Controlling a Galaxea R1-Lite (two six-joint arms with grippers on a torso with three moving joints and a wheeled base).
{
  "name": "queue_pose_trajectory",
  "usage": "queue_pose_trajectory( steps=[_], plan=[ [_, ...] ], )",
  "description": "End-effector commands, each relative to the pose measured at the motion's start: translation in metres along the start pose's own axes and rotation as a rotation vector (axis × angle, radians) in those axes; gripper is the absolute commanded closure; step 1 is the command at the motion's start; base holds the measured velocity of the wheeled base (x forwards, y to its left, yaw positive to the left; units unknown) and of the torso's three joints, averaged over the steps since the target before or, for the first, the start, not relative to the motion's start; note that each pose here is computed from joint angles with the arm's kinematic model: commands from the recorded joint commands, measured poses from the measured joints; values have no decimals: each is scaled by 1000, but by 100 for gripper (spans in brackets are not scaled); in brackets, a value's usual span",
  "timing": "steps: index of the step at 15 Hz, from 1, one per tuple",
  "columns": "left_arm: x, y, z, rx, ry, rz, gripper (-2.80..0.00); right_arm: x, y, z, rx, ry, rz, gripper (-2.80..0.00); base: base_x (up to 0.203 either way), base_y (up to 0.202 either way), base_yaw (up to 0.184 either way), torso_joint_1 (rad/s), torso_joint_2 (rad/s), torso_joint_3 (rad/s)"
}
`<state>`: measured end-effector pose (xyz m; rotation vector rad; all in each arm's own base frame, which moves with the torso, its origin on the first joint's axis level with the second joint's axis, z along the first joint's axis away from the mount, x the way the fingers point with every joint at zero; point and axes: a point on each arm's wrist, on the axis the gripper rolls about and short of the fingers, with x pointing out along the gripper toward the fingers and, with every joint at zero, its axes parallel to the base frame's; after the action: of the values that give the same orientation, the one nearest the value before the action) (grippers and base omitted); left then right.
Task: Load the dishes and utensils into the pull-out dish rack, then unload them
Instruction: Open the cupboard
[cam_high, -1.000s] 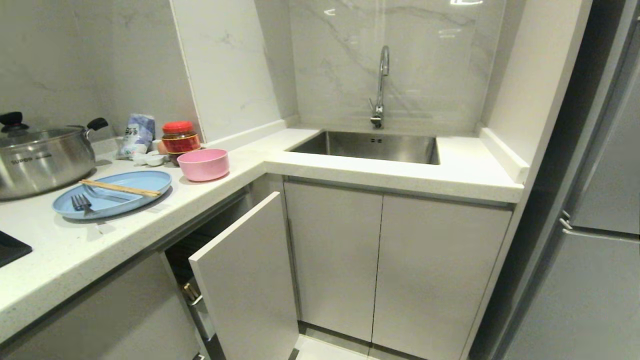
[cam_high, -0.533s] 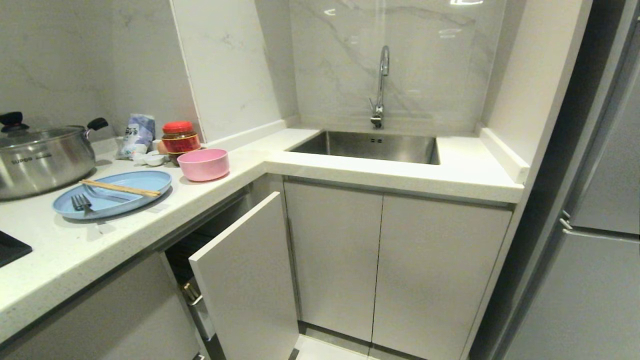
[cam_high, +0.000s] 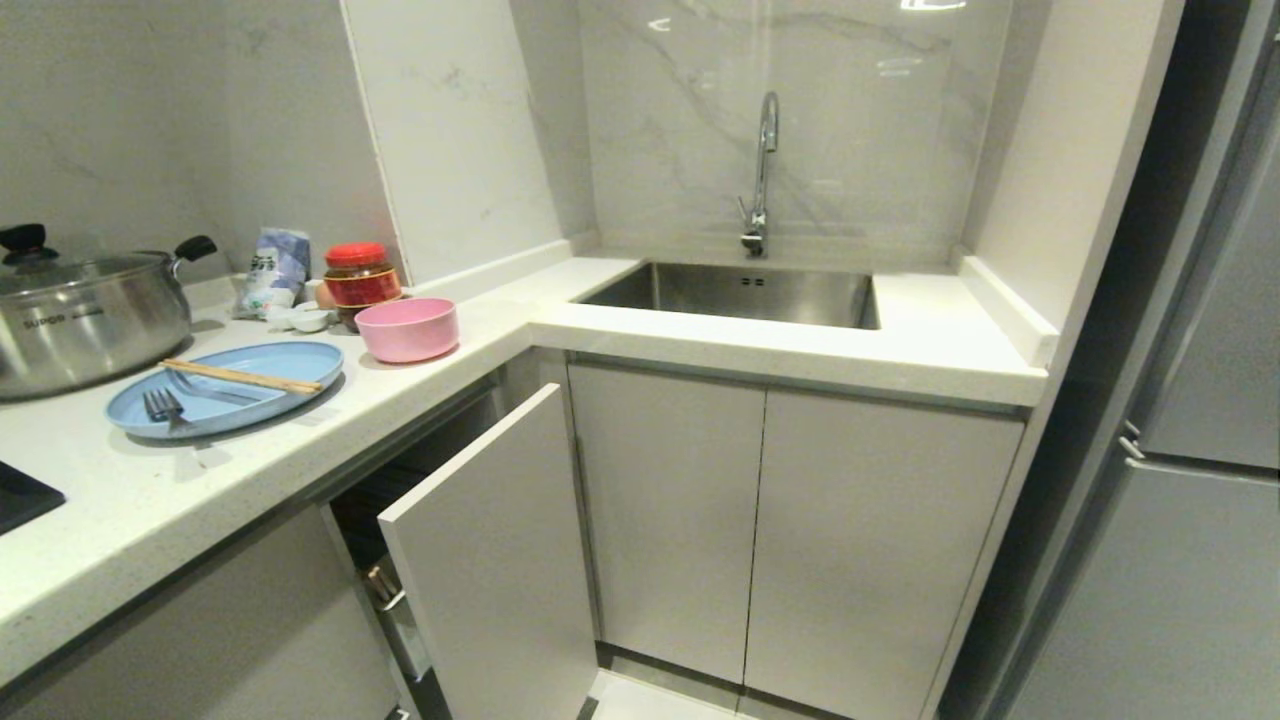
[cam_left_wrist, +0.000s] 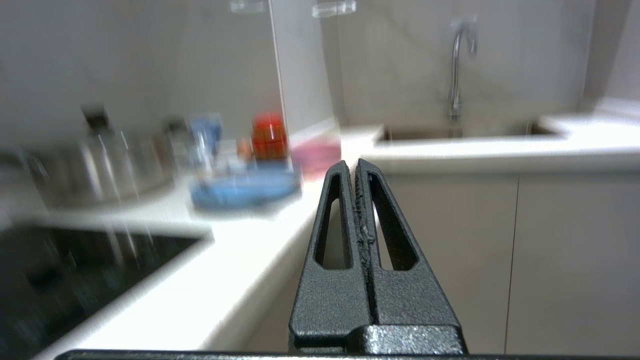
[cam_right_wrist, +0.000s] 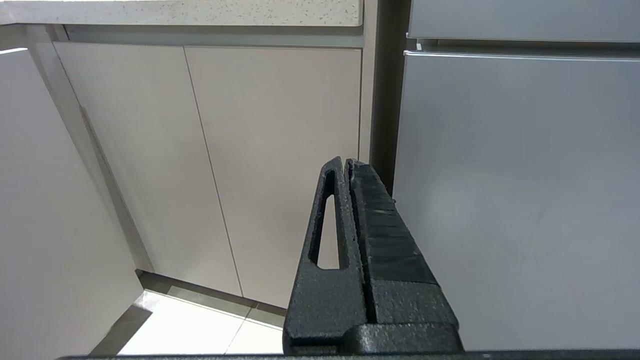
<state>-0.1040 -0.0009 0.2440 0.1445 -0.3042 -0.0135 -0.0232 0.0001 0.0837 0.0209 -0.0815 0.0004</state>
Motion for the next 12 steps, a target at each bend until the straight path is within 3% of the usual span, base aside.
queue_pose_trajectory(
  steps=[1,3,6,9,12],
  plan=[
    [42,9,49,5,44,-17,0,1,0,-7,0,25,0,0,0,0,0,0,0,0],
    [77,15,76,16,75,-35,0,1,0,-7,0,25,0,0,0,0,0,0,0,0],
    [134,16,82,24,173,-76,0,1,0,-7,0,25,0,0,0,0,0,0,0,0],
    [192,11,60,4,323,-134,0,1,0,-7,0,25,0,0,0,0,0,0,0,0],
    [233,-8,27,-12,482,-256,0,1,0,-7,0,25,0,0,0,0,0,0,0,0]
  ],
)
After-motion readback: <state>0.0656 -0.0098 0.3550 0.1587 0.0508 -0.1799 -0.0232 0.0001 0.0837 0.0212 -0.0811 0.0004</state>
